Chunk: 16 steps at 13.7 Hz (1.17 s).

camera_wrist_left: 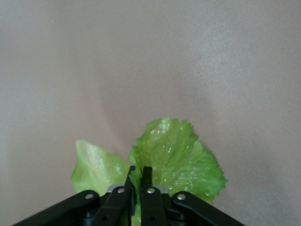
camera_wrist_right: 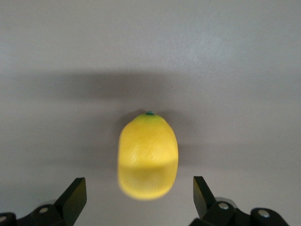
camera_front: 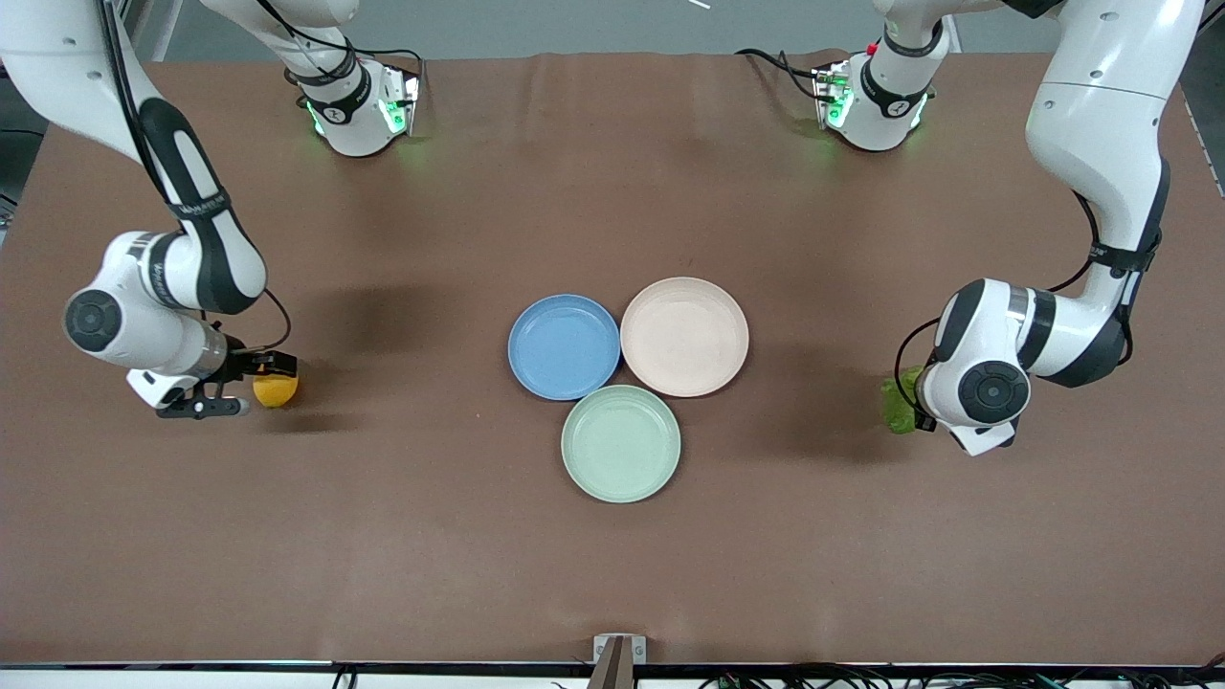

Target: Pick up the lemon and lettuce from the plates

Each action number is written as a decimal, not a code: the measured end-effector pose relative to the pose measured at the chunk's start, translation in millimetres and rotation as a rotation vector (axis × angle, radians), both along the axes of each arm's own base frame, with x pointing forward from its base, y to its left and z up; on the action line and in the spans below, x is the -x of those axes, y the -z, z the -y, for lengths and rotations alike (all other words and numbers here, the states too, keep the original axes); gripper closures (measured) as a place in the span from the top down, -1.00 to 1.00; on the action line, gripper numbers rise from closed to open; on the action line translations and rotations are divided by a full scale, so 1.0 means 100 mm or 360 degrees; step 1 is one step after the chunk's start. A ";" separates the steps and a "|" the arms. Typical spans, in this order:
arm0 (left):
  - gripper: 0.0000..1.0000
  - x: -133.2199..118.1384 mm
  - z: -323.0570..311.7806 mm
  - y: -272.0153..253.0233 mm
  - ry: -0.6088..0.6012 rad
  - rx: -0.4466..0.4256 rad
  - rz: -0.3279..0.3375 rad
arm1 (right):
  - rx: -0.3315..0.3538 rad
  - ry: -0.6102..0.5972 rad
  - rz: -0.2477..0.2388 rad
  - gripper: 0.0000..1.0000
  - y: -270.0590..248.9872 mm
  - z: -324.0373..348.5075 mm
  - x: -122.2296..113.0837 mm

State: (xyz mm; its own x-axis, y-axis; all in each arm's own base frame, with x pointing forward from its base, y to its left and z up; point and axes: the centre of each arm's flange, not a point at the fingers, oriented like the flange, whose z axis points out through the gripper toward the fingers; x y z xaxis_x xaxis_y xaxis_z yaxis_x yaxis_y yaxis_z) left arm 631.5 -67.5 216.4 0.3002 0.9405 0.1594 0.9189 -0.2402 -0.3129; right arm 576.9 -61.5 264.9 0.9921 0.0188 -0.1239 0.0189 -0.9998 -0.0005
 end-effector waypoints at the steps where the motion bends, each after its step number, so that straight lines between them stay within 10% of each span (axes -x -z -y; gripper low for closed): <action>1: -0.82 0.00 0.01 0.01 0.0003 0.0002 -0.0001 | 0.0010 0.0013 -0.0007 1.00 -0.37 -0.11 -0.02; 10: 0.97 -0.14 0.19 -0.47 0.0236 0.0058 0.0023 | 0.0054 -0.0046 0.0037 1.00 -3.51 -0.72 0.33; 16: 1.00 -0.33 -0.14 -2.05 0.0699 0.0227 -0.0076 | 0.0051 -0.0025 0.0168 1.00 -3.92 -0.66 0.26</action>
